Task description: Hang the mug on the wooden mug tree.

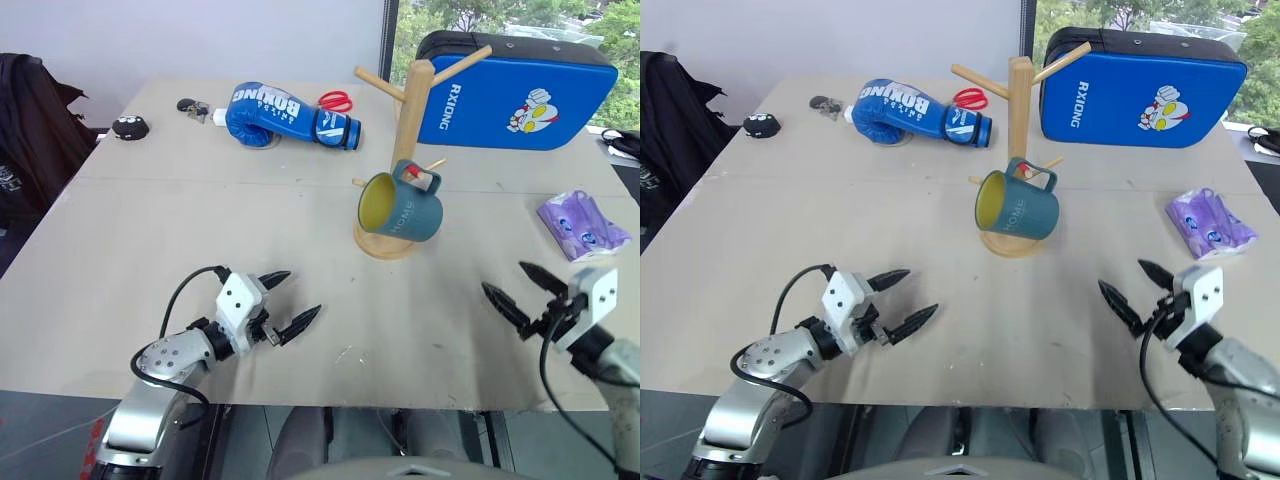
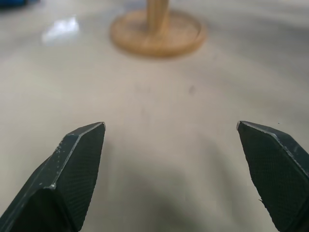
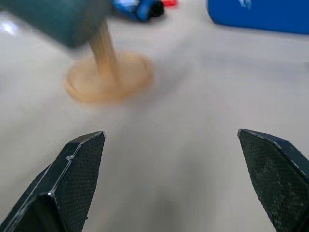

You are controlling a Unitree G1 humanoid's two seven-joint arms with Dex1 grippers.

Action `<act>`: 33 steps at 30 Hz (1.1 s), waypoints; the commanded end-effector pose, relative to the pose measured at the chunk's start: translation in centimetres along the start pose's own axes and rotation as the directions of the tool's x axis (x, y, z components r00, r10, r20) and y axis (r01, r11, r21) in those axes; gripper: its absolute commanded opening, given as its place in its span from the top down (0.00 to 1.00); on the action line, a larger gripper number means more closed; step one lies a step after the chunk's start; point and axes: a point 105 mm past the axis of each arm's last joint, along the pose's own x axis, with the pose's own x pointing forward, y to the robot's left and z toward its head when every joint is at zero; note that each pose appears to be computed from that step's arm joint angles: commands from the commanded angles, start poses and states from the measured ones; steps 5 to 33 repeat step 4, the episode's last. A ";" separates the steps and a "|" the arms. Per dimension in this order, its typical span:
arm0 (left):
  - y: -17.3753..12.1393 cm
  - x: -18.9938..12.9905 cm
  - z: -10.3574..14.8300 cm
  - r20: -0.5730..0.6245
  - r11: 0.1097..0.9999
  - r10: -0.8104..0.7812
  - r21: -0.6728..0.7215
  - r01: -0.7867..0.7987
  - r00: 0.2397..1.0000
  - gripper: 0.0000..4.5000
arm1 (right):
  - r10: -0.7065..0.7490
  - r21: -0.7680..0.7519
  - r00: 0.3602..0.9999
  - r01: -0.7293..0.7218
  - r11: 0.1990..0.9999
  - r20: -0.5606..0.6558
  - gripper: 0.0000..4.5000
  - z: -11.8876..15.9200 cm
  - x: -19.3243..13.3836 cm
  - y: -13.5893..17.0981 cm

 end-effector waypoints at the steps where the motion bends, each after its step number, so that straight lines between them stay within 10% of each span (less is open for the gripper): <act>1: -0.1 0.3 0.5 0.035 0.998 -0.014 0.055 0.012 0.999 0.00 | 0.023 -0.081 0.995 -0.015 0.997 0.093 0.01 1.2 -0.1 -0.2; 33: 0.2 0.5 0.4 0.038 0.998 -0.001 0.058 -0.001 0.999 0.00 | 0.029 -0.065 0.994 -0.022 0.998 0.108 0.01 1.1 -0.1 -0.2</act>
